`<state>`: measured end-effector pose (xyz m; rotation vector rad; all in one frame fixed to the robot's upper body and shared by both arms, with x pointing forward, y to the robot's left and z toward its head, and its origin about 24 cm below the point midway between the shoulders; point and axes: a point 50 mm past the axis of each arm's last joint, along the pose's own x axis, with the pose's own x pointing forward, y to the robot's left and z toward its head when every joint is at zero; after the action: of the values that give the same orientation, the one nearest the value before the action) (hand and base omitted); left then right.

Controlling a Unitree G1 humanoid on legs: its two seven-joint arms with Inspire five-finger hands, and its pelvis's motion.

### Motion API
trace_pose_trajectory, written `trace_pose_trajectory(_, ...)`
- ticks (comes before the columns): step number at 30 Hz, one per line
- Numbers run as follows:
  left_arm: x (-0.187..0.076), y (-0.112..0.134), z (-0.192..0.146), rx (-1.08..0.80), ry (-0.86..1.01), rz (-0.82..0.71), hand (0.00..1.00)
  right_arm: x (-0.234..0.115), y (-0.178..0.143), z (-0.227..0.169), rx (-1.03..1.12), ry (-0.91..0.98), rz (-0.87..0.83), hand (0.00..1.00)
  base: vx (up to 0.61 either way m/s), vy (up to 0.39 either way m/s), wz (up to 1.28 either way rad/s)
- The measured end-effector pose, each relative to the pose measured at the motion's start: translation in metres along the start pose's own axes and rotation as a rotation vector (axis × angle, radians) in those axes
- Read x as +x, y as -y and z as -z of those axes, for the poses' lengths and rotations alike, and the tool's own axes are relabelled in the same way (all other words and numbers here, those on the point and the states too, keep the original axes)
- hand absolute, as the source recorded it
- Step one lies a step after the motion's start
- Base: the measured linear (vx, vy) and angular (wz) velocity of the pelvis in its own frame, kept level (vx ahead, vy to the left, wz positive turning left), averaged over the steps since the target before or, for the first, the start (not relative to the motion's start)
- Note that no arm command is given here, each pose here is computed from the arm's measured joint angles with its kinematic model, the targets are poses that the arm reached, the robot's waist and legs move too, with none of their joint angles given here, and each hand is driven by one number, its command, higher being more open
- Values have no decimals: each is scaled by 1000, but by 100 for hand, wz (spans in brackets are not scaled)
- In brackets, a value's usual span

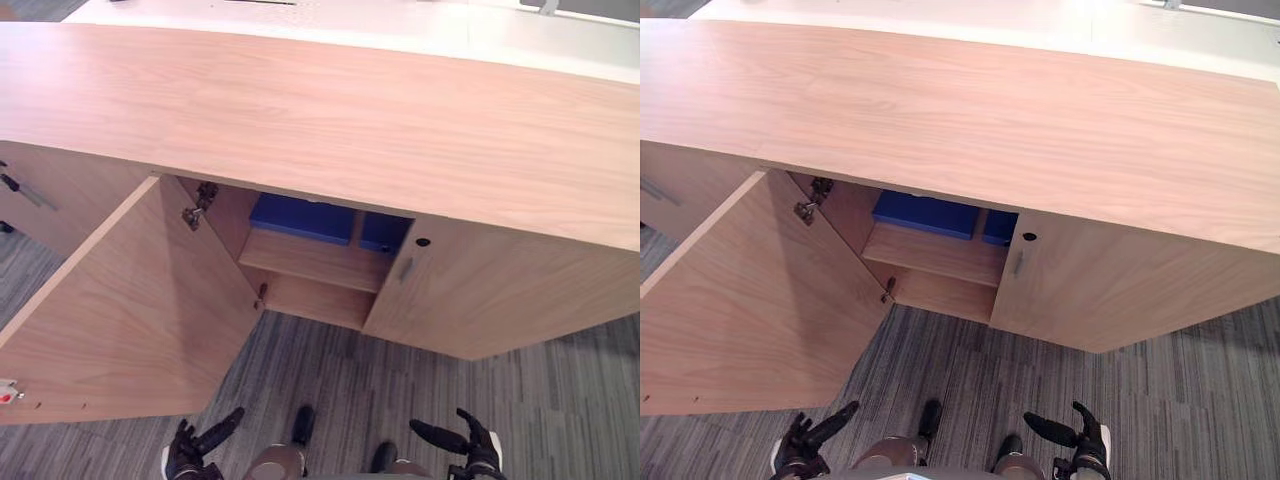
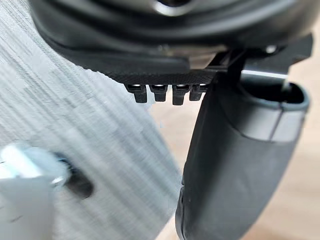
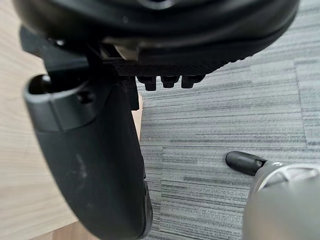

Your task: Walk over to the cabinet, pick up the folder, carry it to the office cabinet, place the folder inside the office cabinet, then close the office cabinet door

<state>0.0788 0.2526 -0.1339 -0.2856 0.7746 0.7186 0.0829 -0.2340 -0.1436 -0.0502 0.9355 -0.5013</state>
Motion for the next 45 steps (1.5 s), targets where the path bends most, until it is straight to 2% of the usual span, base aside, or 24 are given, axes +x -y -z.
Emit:
trace_pose_trajectory(5, -6, -21, -31, -82, 152, -49, 100, -1, -5, -1, 26, 2, -5, 100, -80, -44, 41)
trace_pose_trajectory(8, -11, -42, -65, -135, 299, -106, 100, -1, -8, -10, 58, 41, -9, 100, -43, -51, 44)
trace_pose_trajectory(12, -22, -61, -145, -44, 593, -115, 100, -1, -7, -26, 81, 111, -5, 100, 68, -57, 52)
trace_pose_trajectory(16, -29, -59, -200, 23, 781, -85, 100, 4, -10, -49, 60, 189, -30, 100, 82, -47, 37)
trace_pose_trajectory(17, -30, -54, -216, 92, 829, -72, 100, 4, -14, -58, 56, 230, -52, 100, 29, -39, 9)
trace_pose_trajectory(21, -29, -36, -227, 135, 863, -28, 100, 3, -24, -65, 42, 256, -101, 100, -10, -26, -2)
trace_pose_trajectory(27, -35, -33, -215, 108, 862, -48, 100, 1, -24, -56, 42, 233, -110, 100, -89, -5, -30)
trace_pose_trajectory(32, -56, -23, -166, 37, 817, -5, 100, -3, -20, -39, 41, 185, -100, 100, -131, 19, -31)
trace_pose_trajectory(35, -63, -10, -133, 30, 730, 54, 100, -5, -23, -27, 44, 141, -103, 100, -124, 18, -14)
trace_pose_trajectory(39, -61, 14, -69, 83, 460, 179, 100, -7, -31, -18, 51, 101, -119, 100, -82, 13, -6)
trace_pose_trajectory(43, -66, 40, -33, 174, 323, 331, 100, -6, -38, -25, 40, 117, -141, 100, -27, 26, -36)
trace_pose_trajectory(45, -69, 65, -22, 262, 300, 447, 100, -4, -53, -41, 23, 164, -185, 100, -8, 16, -81)
